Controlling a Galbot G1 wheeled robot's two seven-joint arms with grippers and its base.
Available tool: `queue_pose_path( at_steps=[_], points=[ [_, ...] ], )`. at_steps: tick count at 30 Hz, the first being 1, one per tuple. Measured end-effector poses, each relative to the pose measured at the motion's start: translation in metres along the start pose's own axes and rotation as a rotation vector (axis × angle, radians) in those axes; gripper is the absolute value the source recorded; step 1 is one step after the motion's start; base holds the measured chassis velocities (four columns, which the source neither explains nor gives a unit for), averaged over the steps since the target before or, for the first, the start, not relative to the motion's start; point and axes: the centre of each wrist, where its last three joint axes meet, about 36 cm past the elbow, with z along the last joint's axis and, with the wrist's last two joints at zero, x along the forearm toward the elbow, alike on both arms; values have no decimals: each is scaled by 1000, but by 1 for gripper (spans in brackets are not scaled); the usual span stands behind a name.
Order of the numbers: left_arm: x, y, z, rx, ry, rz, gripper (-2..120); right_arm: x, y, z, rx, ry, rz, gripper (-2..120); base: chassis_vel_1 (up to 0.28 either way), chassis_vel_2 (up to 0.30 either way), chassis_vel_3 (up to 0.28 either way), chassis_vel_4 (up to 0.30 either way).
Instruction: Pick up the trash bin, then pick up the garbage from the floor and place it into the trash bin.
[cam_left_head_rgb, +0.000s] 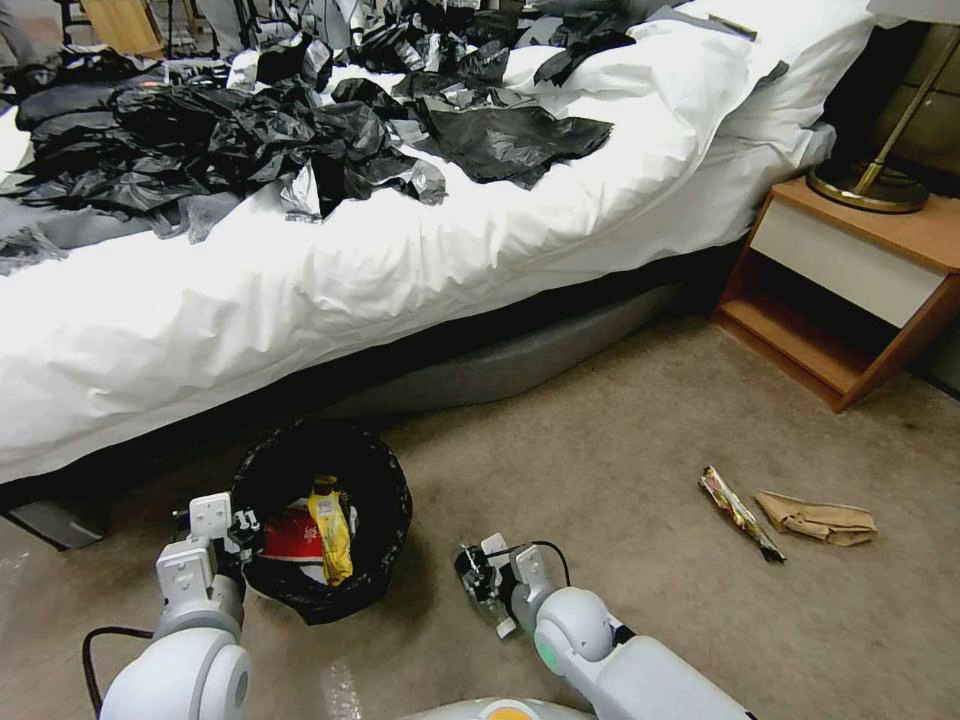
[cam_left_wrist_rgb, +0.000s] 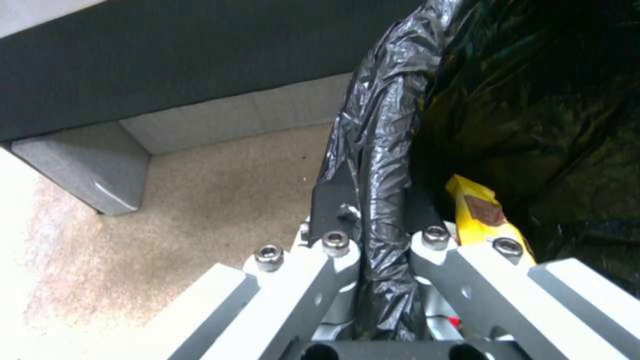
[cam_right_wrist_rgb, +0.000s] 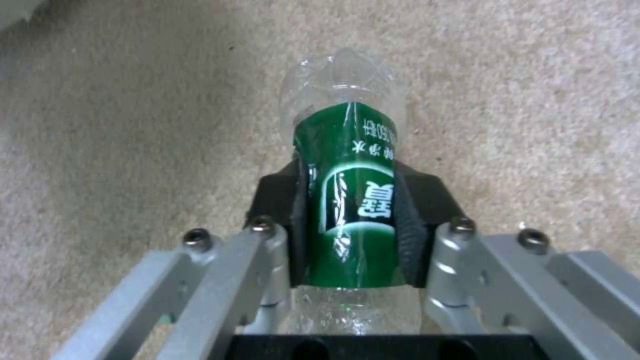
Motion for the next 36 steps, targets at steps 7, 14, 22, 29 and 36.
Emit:
queue_pose_path(
  at_steps=[7,14,22,29,36],
  points=[
    [0,0,0,-3,1,0,1,1,-4,-2,0,-18,15,14,0,0,0,0],
    [0,1,0,-9,0,4,1,20,-20,-27,-8,-161,58,14,0,0,0,0],
    [1,2,2,-23,7,11,1,78,-28,-99,2,-507,-15,14,0,0,0,0],
    [2,4,3,-34,10,12,1,142,-11,-154,151,-839,-193,14,0,0,0,0],
    [3,0,5,-40,12,21,1,172,9,-169,250,-940,-354,14,0,0,0,0]
  ],
)
